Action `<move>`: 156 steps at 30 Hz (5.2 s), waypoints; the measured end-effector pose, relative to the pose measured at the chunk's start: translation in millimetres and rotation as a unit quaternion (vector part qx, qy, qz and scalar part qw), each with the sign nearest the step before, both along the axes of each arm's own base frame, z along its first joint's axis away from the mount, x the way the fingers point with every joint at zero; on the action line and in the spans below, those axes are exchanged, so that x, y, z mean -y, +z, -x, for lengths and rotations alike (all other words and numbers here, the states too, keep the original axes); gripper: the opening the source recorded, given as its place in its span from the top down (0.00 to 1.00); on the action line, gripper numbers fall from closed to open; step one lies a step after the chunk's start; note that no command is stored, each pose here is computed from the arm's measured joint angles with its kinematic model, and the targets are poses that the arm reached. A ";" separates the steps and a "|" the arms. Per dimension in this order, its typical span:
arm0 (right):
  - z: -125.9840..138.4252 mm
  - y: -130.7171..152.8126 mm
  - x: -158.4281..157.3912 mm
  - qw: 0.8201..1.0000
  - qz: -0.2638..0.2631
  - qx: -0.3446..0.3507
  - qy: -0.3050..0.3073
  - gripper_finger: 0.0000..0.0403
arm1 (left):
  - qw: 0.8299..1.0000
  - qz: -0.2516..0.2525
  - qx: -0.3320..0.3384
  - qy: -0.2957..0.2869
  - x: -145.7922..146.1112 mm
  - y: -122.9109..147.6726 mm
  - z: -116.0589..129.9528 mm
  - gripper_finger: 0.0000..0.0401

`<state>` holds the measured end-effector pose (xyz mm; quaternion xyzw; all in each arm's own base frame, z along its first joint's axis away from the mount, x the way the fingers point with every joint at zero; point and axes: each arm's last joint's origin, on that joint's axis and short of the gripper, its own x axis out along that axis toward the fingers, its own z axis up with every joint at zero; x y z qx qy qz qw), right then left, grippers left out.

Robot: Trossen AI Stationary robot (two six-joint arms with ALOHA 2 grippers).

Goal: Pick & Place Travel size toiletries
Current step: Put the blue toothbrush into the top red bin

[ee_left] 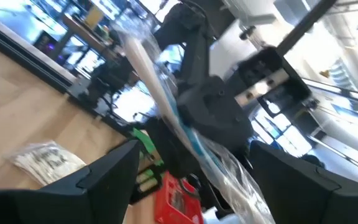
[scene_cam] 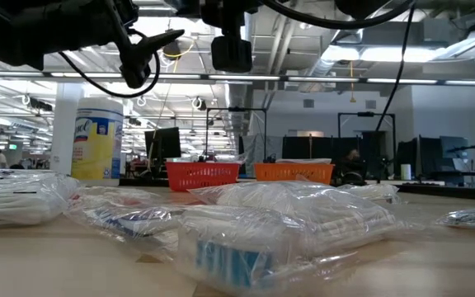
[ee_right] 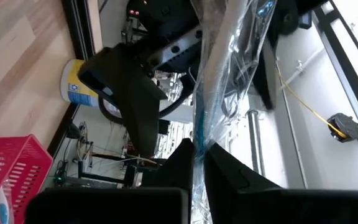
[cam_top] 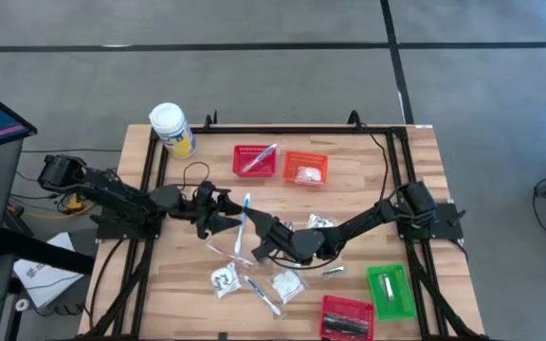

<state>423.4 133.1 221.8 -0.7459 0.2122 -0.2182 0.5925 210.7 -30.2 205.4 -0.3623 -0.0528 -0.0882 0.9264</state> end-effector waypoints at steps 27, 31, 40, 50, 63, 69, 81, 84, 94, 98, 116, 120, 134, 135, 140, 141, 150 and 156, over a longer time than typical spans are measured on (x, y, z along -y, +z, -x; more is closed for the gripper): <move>-2.4 -2.6 7.6 1.000 -0.015 0.000 -0.010 0.95 | 1.000 0.003 -0.012 -0.003 0.7 -5.6 -3.8 0.82; -3.5 -2.2 11.9 1.000 -0.015 0.002 -0.014 0.91 | 1.000 0.012 -0.019 -0.003 0.5 -7.1 -3.7 0.96; -5.7 -0.7 19.3 0.998 -0.051 0.032 -0.018 0.82 | 1.000 0.006 -0.018 0.003 -1.1 -7.2 -3.9 0.98; -4.3 4.6 20.6 0.991 -0.094 0.085 -0.032 0.81 | 1.000 -0.014 -0.006 0.003 -1.2 -5.3 -3.7 0.98; -2.6 10.6 27.4 0.982 -0.118 0.132 -0.071 0.81 | 0.998 -0.046 0.043 -0.025 5.3 8.6 3.5 0.99; 3.4 26.5 31.7 0.960 -0.157 0.213 -0.090 0.81 | 0.997 -0.059 0.050 -0.017 4.8 10.1 4.4 0.99; 39.7 34.7 29.2 0.950 -0.214 0.227 -0.022 0.81 | 0.996 -0.071 0.056 0.004 -0.2 11.6 4.3 0.99; 46.0 35.0 30.6 0.945 -0.252 0.209 0.011 0.81 | 0.996 -0.071 0.055 0.008 -1.7 11.5 4.1 0.99; 61.1 53.8 57.9 0.898 -0.399 0.178 0.059 0.81 | 0.995 -0.078 0.055 0.010 -2.4 11.4 3.9 0.99; 63.6 56.4 66.1 0.882 -0.433 0.175 0.062 0.81 | 0.995 -0.080 0.055 0.010 -2.4 11.3 3.9 0.99; 75.0 74.8 85.7 0.789 -0.579 0.150 0.143 0.81 | 0.995 -0.083 0.054 0.012 -2.5 10.9 3.9 0.99; 79.9 78.3 96.7 0.770 -0.606 0.144 0.133 0.81 | 0.994 -0.089 0.054 0.013 -2.5 10.8 3.8 0.99; 90.2 77.9 133.7 0.672 -0.724 0.098 0.121 0.81 | 0.994 -0.096 0.051 0.018 -2.7 10.0 3.7 0.99; 90.7 76.4 136.0 0.667 -0.730 0.092 0.114 0.81 | 0.994 -0.096 0.050 0.018 -2.7 10.0 3.7 0.99; 93.7 69.5 150.8 0.658 -0.745 0.089 0.067 0.81 | 0.994 -0.096 0.048 0.018 -2.7 9.5 3.6 0.99; 94.5 68.0 154.1 0.656 -0.747 0.089 0.056 0.81 | 0.994 -0.096 0.047 0.018 -2.7 9.4 3.6 0.99; 116.8 80.5 168.5 0.639 -0.762 0.107 0.015 0.81 | 0.994 -0.100 0.031 0.032 -3.4 6.5 2.8 0.99; 142.4 83.6 168.4 0.625 -0.765 0.150 0.047 0.81 | 0.990 -0.103 -0.008 0.093 -6.9 1.8 0.6 0.99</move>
